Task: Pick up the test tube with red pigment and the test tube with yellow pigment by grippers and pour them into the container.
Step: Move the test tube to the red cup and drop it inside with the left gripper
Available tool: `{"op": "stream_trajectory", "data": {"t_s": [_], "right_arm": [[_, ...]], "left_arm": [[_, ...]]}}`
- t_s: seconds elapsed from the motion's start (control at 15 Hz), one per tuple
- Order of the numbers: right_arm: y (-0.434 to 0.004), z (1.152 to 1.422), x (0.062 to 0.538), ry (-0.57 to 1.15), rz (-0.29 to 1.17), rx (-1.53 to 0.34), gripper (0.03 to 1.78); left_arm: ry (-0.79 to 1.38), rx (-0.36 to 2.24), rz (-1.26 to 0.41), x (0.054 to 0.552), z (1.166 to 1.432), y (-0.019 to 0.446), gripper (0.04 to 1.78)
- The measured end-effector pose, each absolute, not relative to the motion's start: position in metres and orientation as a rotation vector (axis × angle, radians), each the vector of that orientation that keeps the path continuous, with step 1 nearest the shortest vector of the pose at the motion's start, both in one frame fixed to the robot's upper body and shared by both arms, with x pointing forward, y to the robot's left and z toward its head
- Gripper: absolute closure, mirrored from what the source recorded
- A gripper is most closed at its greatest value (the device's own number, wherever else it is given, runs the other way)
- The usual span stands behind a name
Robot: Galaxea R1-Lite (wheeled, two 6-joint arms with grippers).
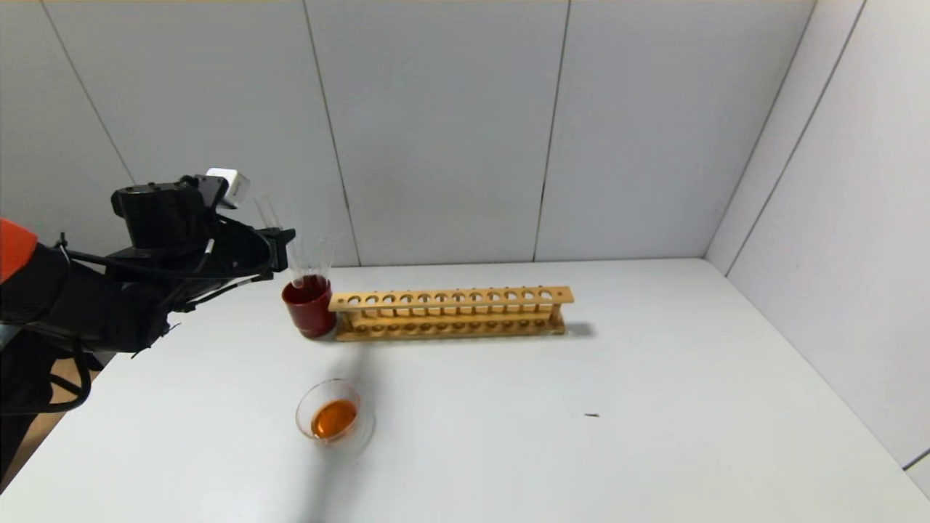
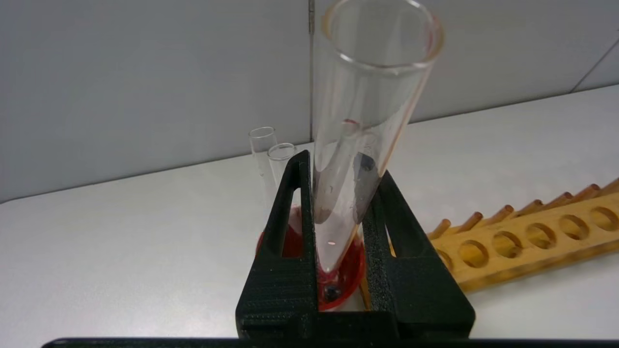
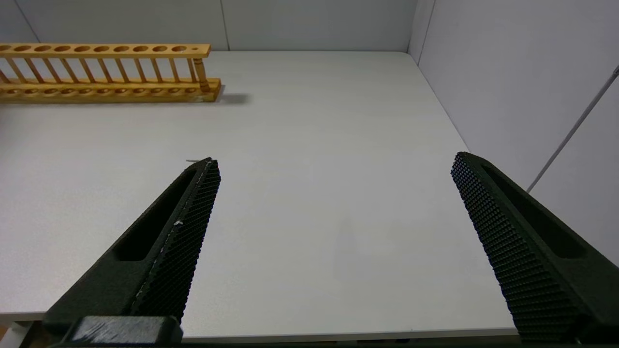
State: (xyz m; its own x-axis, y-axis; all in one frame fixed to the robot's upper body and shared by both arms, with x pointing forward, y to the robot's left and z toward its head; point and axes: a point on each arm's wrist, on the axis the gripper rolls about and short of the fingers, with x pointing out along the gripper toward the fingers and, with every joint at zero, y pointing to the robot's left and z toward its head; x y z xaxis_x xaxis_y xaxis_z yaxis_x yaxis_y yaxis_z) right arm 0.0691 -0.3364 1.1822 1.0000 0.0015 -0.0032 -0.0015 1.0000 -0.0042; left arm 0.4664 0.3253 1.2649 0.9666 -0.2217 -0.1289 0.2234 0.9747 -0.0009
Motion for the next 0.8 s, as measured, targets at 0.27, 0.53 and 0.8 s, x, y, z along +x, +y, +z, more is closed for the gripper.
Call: {"op": "stream_trajectory", "data": {"t_s": [0.27, 0.53, 0.8], "right_arm": [[-0.336, 1.182, 0.069, 0.003, 0.001, -0.004, 0.06], [-0.336, 1.182, 0.069, 0.003, 0.001, -0.004, 0.06], [-0.336, 1.182, 0.069, 0.003, 0.001, -0.004, 0.06]], "left_arm": [[0.156, 0.018, -0.216, 0.468, 1.247, 0.329, 1.50], [0.192, 0.011, -0.182, 0.471, 1.233, 0.342, 1.50], [0.199, 0.008, -0.177, 0.476, 1.225, 0.345, 1.50]]}}
